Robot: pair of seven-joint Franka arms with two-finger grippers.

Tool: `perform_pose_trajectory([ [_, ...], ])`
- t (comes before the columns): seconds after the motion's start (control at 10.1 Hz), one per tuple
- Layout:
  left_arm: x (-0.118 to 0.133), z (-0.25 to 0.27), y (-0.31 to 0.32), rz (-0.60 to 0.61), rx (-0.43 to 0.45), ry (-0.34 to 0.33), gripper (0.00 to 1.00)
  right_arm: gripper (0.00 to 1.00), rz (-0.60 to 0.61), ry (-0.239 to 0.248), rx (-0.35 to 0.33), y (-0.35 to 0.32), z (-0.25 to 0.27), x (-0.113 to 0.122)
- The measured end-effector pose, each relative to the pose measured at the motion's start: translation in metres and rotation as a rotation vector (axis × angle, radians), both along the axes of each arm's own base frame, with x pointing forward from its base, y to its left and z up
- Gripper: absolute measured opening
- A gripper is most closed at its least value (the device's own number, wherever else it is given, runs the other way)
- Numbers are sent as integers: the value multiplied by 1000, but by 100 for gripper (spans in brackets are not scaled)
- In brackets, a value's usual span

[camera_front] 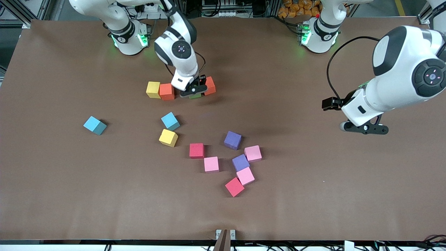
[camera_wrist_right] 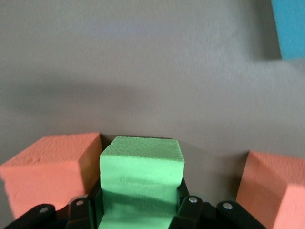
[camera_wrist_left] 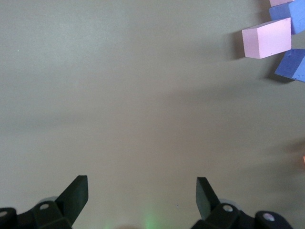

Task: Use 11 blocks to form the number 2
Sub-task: 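Close the right gripper on the green cube and lift it, then carry the green cube beside the orange cube while the left gripper reaches inward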

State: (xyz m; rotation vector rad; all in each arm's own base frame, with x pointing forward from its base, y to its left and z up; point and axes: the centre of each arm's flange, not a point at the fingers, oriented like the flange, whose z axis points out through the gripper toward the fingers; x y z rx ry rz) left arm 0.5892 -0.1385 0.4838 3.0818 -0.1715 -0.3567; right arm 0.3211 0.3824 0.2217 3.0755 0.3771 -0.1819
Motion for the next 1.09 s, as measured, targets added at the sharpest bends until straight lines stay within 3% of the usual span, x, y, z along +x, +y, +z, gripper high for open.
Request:
perform_pose_trajectory([
  [0.4, 4, -49, -22, -29, -2, 16, 100, 54, -138, -3, -27, 26, 19, -51],
  [0.79, 0, -71, -57, -84, -4, 25, 100, 54, -272, -42, 28, 27, 2, -92],
  [1.09, -1, -86, -68, -101, -1, 44, 100, 54, -279, -42, 30, 24, -2, -98],
])
